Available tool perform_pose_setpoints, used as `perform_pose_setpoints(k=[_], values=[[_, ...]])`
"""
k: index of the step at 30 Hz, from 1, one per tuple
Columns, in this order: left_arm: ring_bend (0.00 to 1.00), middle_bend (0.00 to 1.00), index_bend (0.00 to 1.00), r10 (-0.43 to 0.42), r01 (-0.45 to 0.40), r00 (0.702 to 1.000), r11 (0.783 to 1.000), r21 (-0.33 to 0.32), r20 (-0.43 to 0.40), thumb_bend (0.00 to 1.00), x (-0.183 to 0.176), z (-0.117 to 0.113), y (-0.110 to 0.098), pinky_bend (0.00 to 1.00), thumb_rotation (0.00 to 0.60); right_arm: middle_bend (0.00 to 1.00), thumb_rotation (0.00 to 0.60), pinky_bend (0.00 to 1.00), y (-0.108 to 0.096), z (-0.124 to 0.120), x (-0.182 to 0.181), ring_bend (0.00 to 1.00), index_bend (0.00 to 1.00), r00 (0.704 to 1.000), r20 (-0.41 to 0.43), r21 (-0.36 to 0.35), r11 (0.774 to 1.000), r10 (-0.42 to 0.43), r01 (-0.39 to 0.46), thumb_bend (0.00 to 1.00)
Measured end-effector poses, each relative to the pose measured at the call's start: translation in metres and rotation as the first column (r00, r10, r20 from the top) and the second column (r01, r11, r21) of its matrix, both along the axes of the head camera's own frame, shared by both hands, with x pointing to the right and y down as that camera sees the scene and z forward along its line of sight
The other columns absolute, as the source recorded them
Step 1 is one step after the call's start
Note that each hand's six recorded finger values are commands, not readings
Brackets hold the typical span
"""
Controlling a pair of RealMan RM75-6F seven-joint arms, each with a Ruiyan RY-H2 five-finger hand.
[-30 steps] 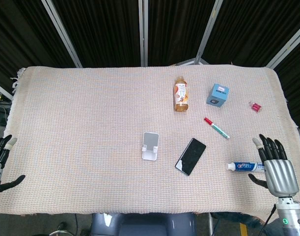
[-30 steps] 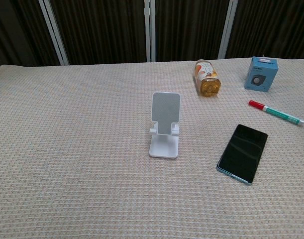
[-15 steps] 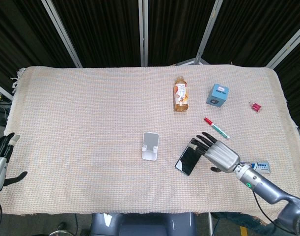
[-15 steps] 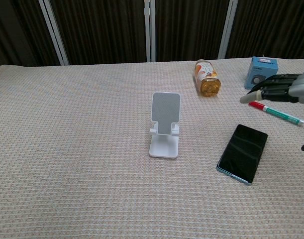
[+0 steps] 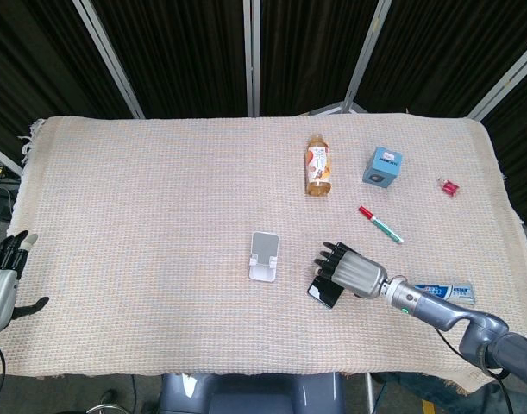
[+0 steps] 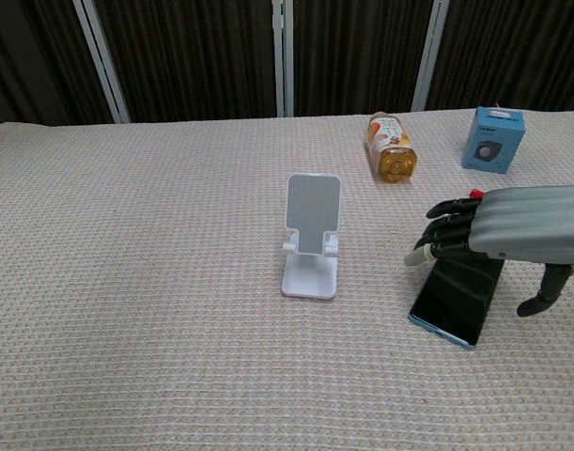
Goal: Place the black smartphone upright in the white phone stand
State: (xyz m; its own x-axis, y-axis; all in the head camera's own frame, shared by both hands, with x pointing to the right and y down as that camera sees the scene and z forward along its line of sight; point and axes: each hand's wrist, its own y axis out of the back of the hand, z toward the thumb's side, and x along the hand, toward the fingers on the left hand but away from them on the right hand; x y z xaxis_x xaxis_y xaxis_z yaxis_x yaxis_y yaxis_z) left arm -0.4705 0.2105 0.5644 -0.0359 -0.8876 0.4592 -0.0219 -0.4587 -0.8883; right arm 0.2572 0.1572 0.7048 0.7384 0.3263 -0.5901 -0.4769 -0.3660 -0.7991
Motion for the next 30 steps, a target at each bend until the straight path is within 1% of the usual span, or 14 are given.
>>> perform_pose_setpoints(k=[9, 13, 18, 19, 21, 23, 25, 26, 30], values=[[0.0, 0.0, 0.0, 0.007, -0.007, 1.0, 1.0, -0.023, 0.012, 0.0, 0.001, 0.006, 0.0, 0.0, 0.6, 0.13, 0.6, 0.08, -0.001, 0.012, -0.002, 0.13, 0.13, 0.997, -0.016, 0.045, 0.996, -0.07, 0.071, 0.0], [0.0, 0.0, 0.0, 0.005, -0.005, 1.0, 1.0, -0.022, 0.015, 0.0, 0.001, 0.007, 0.0, 0.0, 0.6, 0.15, 0.6, 0.1, -0.002, 0.016, -0.001, 0.15, 0.14, 0.995, -0.026, 0.066, 0.993, -0.096, 0.097, 0.0], [0.0, 0.0, 0.0, 0.003, -0.003, 1.0, 1.0, -0.024, 0.02, 0.0, 0.0, 0.007, 0.0, 0.0, 0.6, 0.27, 0.6, 0.16, 0.0, 0.023, 0.003, 0.26, 0.21, 0.991, -0.046, 0.078, 0.989, -0.125, 0.129, 0.0], [0.0, 0.0, 0.0, 0.003, -0.003, 1.0, 1.0, -0.024, 0.02, 0.0, 0.0, 0.008, -0.001, 0.0, 0.6, 0.3, 0.6, 0.18, 0.0, 0.024, 0.004, 0.28, 0.24, 0.99, -0.05, 0.082, 0.987, -0.133, 0.137, 0.01], [0.0, 0.0, 0.0, 0.003, -0.002, 1.0, 1.0, -0.024, 0.02, 0.0, 0.0, 0.008, -0.001, 0.0, 0.6, 0.38, 0.6, 0.22, 0.0, 0.026, 0.005, 0.36, 0.34, 0.988, -0.054, 0.09, 0.984, -0.147, 0.151, 0.05], [0.0, 0.0, 0.0, 0.003, -0.003, 1.0, 1.0, -0.025, 0.021, 0.0, 0.001, 0.008, -0.001, 0.0, 0.6, 0.48, 0.6, 0.26, 0.001, 0.027, 0.005, 0.46, 0.46, 0.985, -0.055, 0.1, 0.98, -0.164, 0.169, 0.12], [0.0, 0.0, 0.0, 0.005, -0.004, 1.0, 1.0, -0.026, 0.023, 0.0, 0.001, 0.009, 0.0, 0.0, 0.6, 0.54, 0.6, 0.28, 0.002, 0.026, 0.005, 0.51, 0.51, 0.983, -0.047, 0.108, 0.978, -0.175, 0.179, 0.16], [0.0, 0.0, 0.0, 0.005, -0.005, 1.0, 1.0, -0.026, 0.024, 0.0, 0.001, 0.009, 0.0, 0.0, 0.6, 0.56, 0.6, 0.29, 0.002, 0.026, 0.004, 0.53, 0.52, 0.983, -0.039, 0.111, 0.977, -0.177, 0.181, 0.18], [0.0, 0.0, 0.0, 0.006, -0.005, 1.0, 1.0, -0.029, 0.022, 0.0, 0.002, 0.01, 0.0, 0.0, 0.6, 0.57, 0.6, 0.3, 0.001, 0.019, 0.001, 0.54, 0.54, 0.983, 0.01, 0.131, 0.975, -0.184, 0.181, 0.2]])
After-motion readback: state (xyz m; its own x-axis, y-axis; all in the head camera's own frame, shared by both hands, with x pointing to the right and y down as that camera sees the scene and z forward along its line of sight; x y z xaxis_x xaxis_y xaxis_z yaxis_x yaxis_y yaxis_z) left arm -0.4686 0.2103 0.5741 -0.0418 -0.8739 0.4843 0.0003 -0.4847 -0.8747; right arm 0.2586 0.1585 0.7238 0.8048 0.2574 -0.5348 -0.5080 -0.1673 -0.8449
